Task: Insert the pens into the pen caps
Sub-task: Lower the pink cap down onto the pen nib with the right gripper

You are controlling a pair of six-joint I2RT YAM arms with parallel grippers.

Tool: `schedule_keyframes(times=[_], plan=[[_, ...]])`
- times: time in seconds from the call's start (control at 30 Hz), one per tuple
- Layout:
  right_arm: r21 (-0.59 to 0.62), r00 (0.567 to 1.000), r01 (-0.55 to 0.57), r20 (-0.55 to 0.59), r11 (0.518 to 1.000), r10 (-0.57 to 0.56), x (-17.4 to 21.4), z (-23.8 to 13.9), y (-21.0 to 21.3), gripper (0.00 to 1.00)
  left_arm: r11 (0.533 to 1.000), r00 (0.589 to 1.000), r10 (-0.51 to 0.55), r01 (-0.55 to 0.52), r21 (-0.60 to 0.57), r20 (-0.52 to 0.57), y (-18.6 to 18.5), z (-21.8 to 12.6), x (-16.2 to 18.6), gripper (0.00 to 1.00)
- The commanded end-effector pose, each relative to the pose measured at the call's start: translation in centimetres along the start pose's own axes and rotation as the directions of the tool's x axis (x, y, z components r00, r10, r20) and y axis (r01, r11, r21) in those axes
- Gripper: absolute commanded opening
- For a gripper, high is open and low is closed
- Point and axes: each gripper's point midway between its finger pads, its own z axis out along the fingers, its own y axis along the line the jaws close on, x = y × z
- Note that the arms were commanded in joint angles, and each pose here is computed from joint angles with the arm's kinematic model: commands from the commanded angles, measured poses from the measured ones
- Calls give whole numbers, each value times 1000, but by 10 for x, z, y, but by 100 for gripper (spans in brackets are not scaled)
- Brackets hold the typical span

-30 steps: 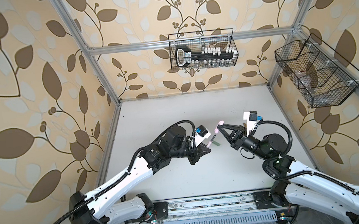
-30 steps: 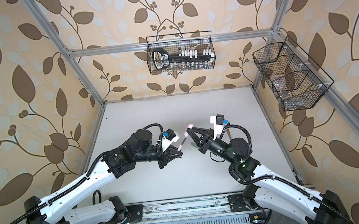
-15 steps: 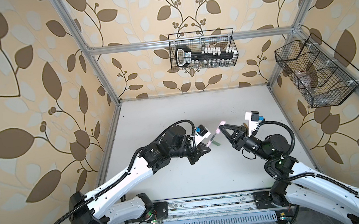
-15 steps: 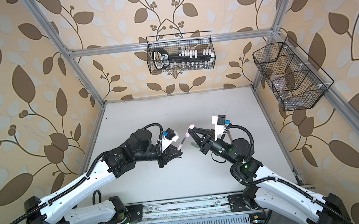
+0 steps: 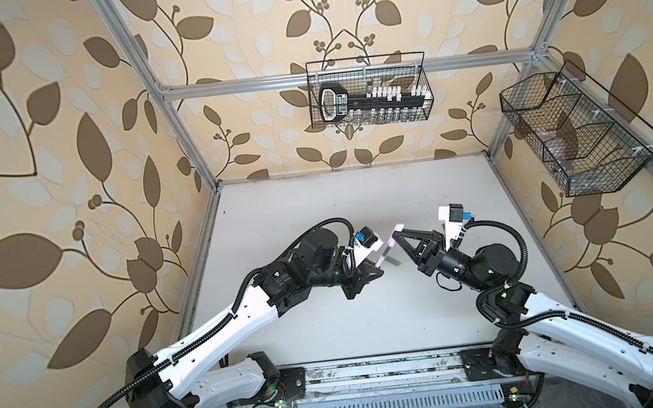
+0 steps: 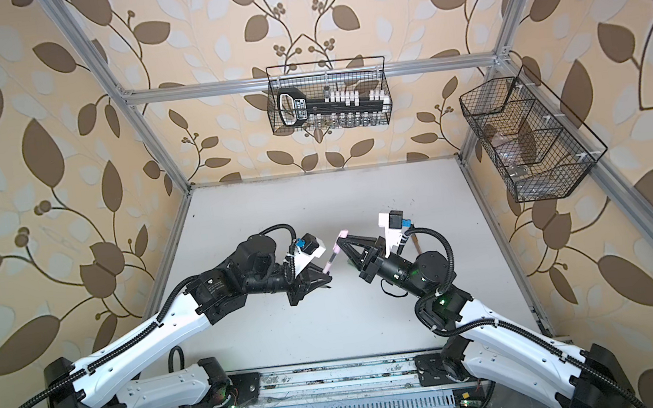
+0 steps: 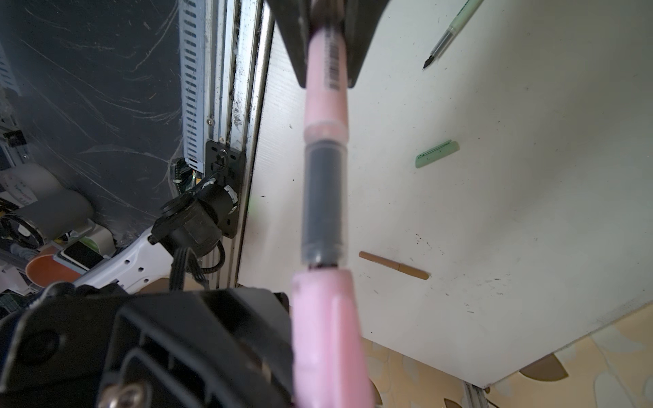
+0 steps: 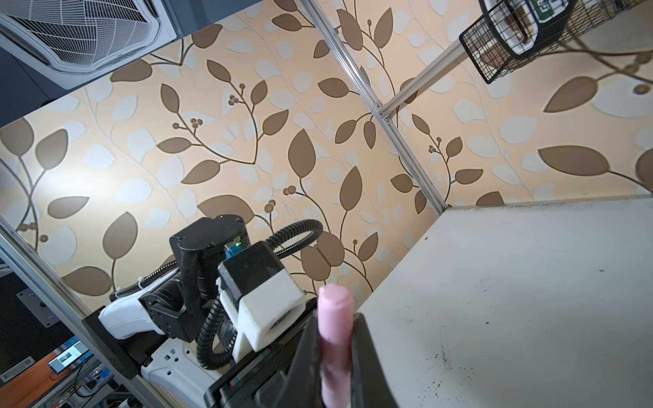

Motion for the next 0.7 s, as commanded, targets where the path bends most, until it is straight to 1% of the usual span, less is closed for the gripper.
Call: schedule_keyframes(times=[0.0,0.2,0.4,0.5,0.63,0.67], plan=[[-26,1000,-18,7,1000,18,5,-1,3,0,999,996,42,-41,-18,73,-1,-8,-24,0],[-19,1000,-19,22,1000,20,4,-3,2,0,998,992,61,-58,-32,113,0,-11,-34,0],[-7,1000,0,-8,1000,0,15,0,2,0,993,980,95,-81,-83,173,5,-18,-54,0],[19,998,37,-43,999,-37,23,3,1,0,991,974,113,-95,-97,195,6,-20,-65,0],[57,990,108,-93,993,-103,29,4,2,3,988,970,133,-113,-106,202,8,-19,-74,0],[64,988,121,-100,991,-114,29,3,1,5,988,971,133,-114,-107,199,8,-18,-75,0]])
